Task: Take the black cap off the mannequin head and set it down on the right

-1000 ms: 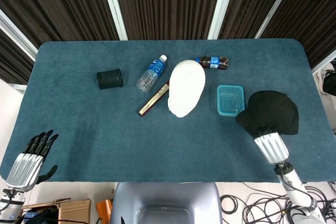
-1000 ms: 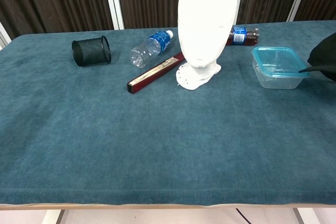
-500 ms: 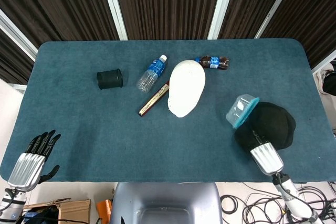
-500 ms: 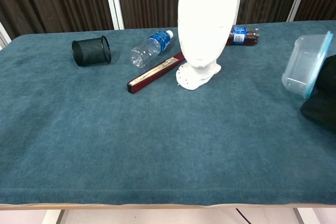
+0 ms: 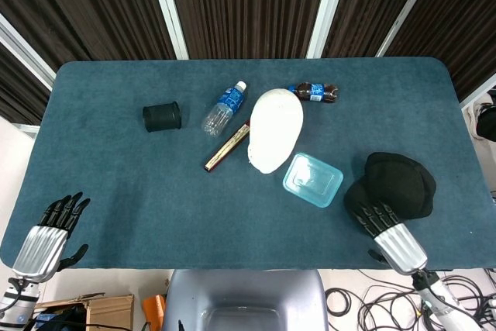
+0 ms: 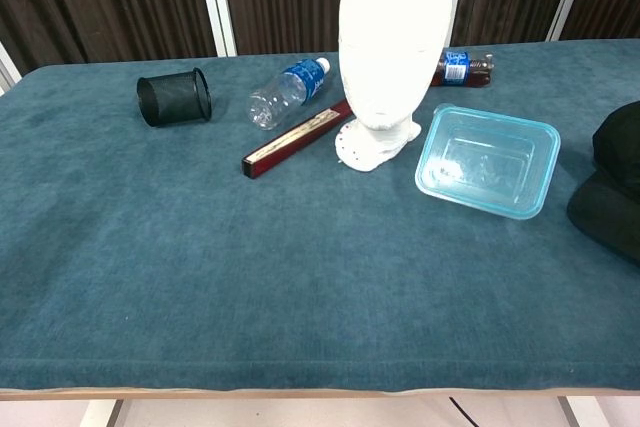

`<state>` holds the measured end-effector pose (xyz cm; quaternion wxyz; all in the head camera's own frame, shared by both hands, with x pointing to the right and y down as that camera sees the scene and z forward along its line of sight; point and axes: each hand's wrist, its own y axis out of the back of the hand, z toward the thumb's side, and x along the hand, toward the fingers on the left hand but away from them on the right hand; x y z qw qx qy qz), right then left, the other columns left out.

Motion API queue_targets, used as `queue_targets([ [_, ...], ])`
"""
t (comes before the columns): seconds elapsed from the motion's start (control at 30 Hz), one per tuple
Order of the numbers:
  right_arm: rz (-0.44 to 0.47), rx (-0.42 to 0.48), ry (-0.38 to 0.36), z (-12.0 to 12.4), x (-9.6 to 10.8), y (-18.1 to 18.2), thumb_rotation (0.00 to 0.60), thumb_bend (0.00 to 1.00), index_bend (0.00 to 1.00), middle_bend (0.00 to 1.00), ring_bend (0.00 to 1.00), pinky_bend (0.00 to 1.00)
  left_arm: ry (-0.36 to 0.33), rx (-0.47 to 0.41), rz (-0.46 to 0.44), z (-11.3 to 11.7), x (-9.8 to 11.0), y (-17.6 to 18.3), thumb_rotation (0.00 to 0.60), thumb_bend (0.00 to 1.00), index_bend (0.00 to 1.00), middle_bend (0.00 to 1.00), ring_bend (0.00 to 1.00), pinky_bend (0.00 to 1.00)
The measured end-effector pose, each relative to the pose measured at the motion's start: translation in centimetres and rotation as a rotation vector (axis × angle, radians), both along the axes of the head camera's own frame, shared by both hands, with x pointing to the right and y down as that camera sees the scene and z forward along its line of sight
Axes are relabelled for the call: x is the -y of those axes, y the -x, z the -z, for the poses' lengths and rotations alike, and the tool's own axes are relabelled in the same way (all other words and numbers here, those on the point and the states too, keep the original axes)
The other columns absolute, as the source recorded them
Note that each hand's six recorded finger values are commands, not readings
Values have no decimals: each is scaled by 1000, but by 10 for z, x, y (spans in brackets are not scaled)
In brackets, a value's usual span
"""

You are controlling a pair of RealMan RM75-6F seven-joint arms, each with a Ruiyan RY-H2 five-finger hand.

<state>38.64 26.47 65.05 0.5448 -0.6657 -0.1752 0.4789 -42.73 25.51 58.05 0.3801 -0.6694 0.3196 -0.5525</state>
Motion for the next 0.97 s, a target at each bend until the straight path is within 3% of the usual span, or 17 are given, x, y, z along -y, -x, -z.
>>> queue_targets([
  [0.3, -81, -35, -54, 58, 3, -17, 565, 0, 0, 0, 0, 0, -5, 3, 2, 1, 0, 0, 600, 295, 0, 0, 35, 116],
  [0.4, -183, -34, -45, 74, -2, -25, 600, 0, 0, 0, 0, 0, -14, 5, 6, 3, 0, 1, 600, 295, 0, 0, 34, 116],
  [0.53, -407, 7, -14, 103, -21, -42, 600, 0, 0, 0, 0, 0, -14, 9, 8, 3, -1, 2, 600, 295, 0, 0, 34, 116],
  [0.67, -504, -11, -40, 114, -26, -58, 600, 0, 0, 0, 0, 0, -17, 9, 7, 3, 0, 2, 600, 296, 0, 0, 34, 116],
  [0.97, -543, -20, -58, 119, -24, -68, 600, 0, 0, 0, 0, 0, -24, 12, 12, 5, -1, 3, 600, 295, 0, 0, 34, 116],
])
